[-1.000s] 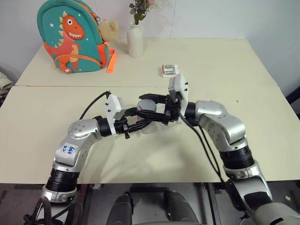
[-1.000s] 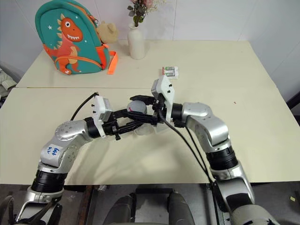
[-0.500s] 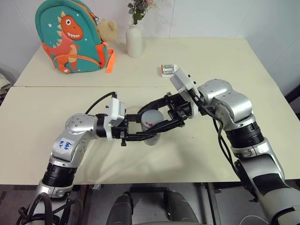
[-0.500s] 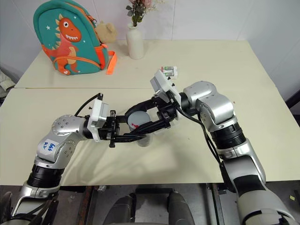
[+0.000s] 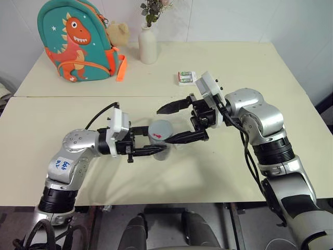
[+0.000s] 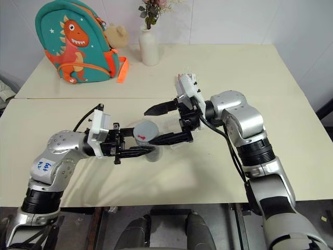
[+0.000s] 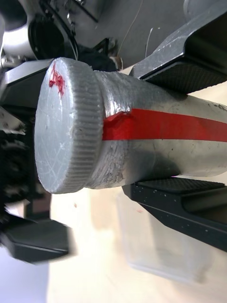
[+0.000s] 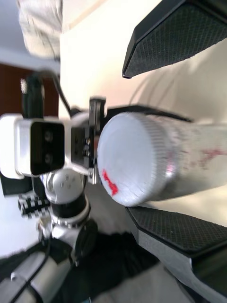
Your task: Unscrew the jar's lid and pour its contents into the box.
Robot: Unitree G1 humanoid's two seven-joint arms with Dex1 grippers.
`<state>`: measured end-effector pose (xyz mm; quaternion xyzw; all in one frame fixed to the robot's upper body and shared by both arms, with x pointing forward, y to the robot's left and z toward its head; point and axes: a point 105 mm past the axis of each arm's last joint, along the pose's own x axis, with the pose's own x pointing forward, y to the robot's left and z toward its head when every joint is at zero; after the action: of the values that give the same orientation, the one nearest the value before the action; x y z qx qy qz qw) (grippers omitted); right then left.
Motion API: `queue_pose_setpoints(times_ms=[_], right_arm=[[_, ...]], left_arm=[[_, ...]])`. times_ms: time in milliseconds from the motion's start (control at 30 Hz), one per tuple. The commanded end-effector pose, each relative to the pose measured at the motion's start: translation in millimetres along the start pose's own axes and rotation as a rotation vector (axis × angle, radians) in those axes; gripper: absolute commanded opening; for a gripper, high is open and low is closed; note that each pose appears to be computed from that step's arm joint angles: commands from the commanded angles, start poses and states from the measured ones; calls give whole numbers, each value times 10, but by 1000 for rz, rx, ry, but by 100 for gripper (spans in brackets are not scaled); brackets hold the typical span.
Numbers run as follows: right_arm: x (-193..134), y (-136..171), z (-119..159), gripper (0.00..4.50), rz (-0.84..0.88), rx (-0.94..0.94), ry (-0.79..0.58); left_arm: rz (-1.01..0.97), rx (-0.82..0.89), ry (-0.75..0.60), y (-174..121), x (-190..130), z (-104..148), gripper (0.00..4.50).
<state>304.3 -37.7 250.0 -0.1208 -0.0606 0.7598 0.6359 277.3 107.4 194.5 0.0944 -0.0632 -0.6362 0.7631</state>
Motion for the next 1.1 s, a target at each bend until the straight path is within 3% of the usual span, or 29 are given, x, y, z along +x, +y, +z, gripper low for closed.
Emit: queue_pose_setpoints(times_ms=[33, 333, 500, 900, 1100], right_arm=[[-33, 8, 139, 449, -61, -73, -35], [279, 47, 29, 449, -147, -47, -14], [371, -123, 37, 449, -236, -41, -22], [262, -262, 95, 449, -297, -19, -46], [20, -294, 65, 449, -324, -14, -27]], left_arm=[[63, 49, -9, 47, -76, 94, 198], [121, 68, -15, 159, 44, 90, 198], [97, 65, -25, 133, 111, 94, 198], [100, 65, -27, 111, 102, 81, 198], [109, 71, -29, 114, 69, 90, 198]])
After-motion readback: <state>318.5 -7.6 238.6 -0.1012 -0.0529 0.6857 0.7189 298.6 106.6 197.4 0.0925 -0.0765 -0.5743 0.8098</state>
